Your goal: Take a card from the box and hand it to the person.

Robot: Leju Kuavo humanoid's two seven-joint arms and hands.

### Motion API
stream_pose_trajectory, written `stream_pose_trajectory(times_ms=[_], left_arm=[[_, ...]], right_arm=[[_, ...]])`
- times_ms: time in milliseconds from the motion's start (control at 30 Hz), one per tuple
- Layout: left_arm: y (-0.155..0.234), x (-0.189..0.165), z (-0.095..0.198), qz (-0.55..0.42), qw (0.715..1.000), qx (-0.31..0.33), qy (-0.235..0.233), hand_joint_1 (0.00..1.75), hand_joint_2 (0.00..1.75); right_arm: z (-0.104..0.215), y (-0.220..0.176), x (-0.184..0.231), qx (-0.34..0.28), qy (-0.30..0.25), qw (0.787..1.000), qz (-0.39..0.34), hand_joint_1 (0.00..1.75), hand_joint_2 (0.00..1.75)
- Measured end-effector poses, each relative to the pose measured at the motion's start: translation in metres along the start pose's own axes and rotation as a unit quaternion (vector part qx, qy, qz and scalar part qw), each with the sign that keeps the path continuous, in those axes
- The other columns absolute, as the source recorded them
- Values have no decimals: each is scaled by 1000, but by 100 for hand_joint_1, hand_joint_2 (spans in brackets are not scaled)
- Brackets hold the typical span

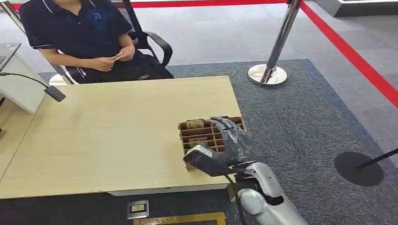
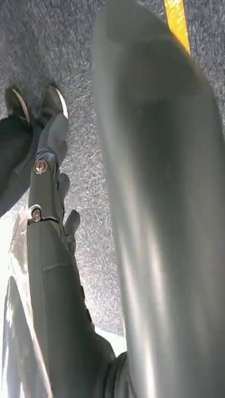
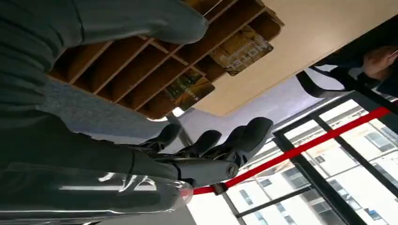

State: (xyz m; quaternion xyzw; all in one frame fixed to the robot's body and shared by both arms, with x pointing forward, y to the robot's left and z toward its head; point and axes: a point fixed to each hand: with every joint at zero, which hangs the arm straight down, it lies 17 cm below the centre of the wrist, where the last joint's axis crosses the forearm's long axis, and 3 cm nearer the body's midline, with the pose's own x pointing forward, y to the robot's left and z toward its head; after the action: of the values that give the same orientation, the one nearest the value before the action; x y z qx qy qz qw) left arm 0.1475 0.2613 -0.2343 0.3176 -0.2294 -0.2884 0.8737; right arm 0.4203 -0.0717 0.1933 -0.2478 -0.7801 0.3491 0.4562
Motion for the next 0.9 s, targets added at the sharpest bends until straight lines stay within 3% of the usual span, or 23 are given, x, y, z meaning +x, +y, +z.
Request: stream_pose_trajectory(times_ms=[200,267,567,900], left_arm=[[0,2,0,-5,1000,0,-3,0,0],[0,2,0,-6,1000,0,-4,0,0],[-2,1,1,0,1000,-3,1,0,0],[-2,0,1,4,1000,-3,4,0,0]], right_arm=[[-9,14,-5,18,5,999,35,51,175],[-11,18,-6,22,9,999,46,61,175],[-14,38,-6,47,12,994,93,72,175],[-13,50,0,60,5,990,130,68,175]])
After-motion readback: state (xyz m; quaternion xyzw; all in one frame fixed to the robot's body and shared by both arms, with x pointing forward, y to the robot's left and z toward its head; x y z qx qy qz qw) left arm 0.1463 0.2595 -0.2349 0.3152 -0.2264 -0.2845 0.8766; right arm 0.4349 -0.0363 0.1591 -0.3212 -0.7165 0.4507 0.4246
